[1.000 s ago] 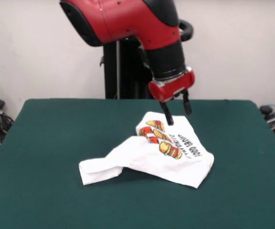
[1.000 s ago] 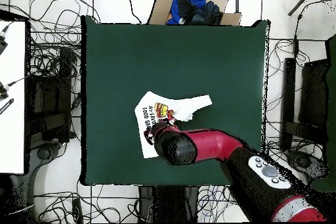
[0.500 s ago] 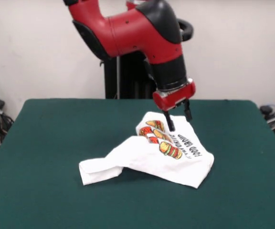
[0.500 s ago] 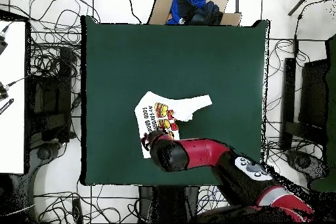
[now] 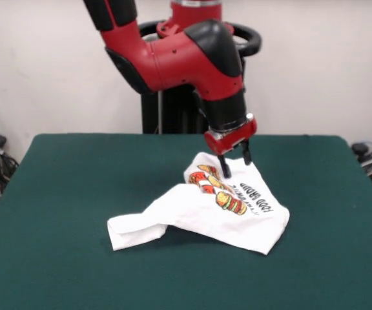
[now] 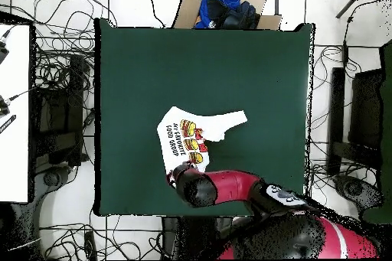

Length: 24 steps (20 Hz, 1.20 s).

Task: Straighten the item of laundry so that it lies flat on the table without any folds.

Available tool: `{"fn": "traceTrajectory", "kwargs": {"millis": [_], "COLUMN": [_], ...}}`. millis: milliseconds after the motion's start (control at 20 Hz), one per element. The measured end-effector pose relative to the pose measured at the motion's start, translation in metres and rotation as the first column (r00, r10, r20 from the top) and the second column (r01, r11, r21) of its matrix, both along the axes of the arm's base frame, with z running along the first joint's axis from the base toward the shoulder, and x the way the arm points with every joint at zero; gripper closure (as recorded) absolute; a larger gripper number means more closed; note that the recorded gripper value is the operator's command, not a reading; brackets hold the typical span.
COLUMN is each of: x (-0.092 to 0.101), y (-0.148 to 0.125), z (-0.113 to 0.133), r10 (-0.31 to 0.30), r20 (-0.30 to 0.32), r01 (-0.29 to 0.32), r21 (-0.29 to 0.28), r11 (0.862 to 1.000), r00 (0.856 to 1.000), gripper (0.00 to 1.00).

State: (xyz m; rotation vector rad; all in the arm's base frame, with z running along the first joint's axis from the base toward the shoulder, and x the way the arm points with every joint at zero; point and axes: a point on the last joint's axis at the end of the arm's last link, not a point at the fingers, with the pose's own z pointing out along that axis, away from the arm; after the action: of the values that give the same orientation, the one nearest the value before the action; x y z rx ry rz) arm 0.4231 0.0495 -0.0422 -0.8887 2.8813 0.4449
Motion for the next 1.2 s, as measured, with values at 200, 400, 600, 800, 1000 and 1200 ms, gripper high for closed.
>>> {"fn": "traceTrajectory", "kwargs": {"millis": [200, 400, 600, 800, 1000, 1200], "x": [-0.006, -0.008, -0.004, 0.003, 0.008, 0.009], "y": [0.001, 0.000, 0.003, 0.004, 0.002, 0.000], "z": [-0.008, -0.010, -0.010, -0.008, -0.007, -0.008], "r10": [0.014, 0.021, 0.025, 0.012, 0.000, -0.003], "r20": [0.046, 0.096, 0.166, 0.243, 0.295, 0.302], "r01": [-0.014, -0.020, -0.021, -0.006, 0.009, 0.013], "r21": [-0.007, -0.014, -0.020, -0.026, -0.028, -0.032], "r11": [1.000, 1.000, 1.000, 1.000, 1.000, 0.999], "r00": [0.999, 0.995, 0.986, 0.970, 0.955, 0.953], "gripper": [0.00, 0.00, 0.00, 0.00, 0.00, 1.00]}}
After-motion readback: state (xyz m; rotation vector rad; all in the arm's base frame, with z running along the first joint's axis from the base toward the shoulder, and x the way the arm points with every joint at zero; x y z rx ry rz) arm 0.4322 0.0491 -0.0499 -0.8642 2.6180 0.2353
